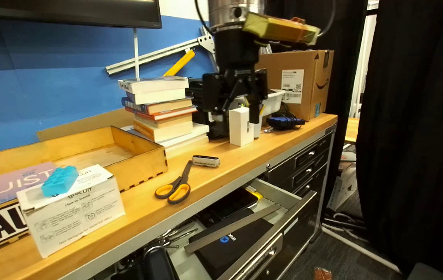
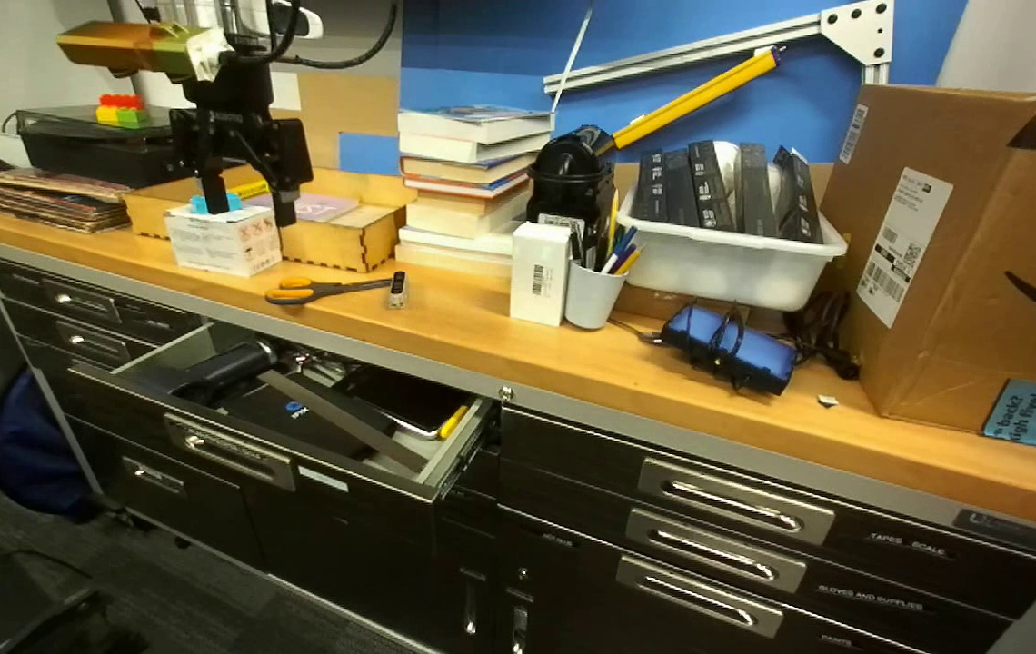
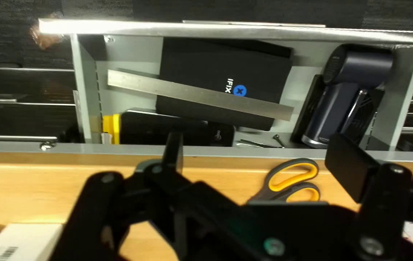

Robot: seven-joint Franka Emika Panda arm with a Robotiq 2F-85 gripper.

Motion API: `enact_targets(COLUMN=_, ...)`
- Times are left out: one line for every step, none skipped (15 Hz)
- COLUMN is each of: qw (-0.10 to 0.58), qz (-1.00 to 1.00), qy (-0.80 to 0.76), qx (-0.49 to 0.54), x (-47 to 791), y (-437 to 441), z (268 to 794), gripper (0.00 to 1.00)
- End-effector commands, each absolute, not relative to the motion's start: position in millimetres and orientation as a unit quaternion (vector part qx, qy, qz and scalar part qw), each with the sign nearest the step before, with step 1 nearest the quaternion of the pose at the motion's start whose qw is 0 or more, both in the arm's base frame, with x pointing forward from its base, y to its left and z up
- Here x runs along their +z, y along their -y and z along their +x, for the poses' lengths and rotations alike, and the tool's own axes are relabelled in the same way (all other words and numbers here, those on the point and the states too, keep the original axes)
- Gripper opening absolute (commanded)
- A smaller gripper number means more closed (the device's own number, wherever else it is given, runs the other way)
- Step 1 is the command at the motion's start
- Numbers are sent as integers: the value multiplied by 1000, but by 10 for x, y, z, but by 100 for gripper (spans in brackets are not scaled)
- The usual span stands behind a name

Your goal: Pick up the blue object from the box and put it in the open drawer, then pick up the scissors from the drawer and put it on the counter and close the drawer

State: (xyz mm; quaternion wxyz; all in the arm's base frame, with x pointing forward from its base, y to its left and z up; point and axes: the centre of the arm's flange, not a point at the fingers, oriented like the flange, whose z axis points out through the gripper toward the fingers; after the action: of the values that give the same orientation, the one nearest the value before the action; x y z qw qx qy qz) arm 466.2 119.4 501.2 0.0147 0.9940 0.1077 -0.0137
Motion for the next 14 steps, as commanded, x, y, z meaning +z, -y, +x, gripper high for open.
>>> enact_targets(qw=27, qz=987, qy=-155, qx=-40, x=5111, y=-1762, z=5319, gripper=100)
enact_targets(qw=25, qz=984, qy=-168, qx=-45, x=5092, y=-1907, z=5407, gripper=100)
enact_targets(qw=22, qz=983, qy=-178, qx=-47, x=5071, y=-2048, z=5487, gripper=100)
enact_targets(qw=23, qz=981, qy=-185, qx=-47, x=5047, y=-2194, z=5548, gripper=100)
enact_targets(qw=23, qz=980, qy=-191, qx=-46, x=5030, y=-2346, z=5593, gripper=100)
enact_targets(qw=23, qz=978, qy=-200, qx=-50, x=5000, y=-2506, z=5625, gripper=100)
enact_targets(qw=22, qz=977, qy=-205, qx=-54, x=4978, y=-2641, z=5651, gripper=100)
enact_targets(qw=19, qz=976, qy=-209, qx=-52, x=4969, y=-2799, z=5649, gripper=100)
enact_targets(qw=17, qz=977, qy=-209, qx=-47, x=4947, y=-2925, z=5656, gripper=100)
enact_targets(qw=11, qz=978, qy=-206, qx=-39, x=4923, y=-3062, z=5659, gripper=100)
enact_targets(qw=1, qz=978, qy=-206, qx=-39, x=4894, y=-3192, z=5657, gripper=100)
enact_targets(qw=-5, qz=978, qy=-205, qx=-38, x=4852, y=-3338, z=5642, gripper=100)
enact_targets(qw=-6, qz=977, qy=-207, qx=-42, x=4822, y=-3460, z=5627, gripper=100)
enact_targets(qw=-6, qz=977, qy=-207, qx=-38, x=4769, y=-3579, z=5620, gripper=100)
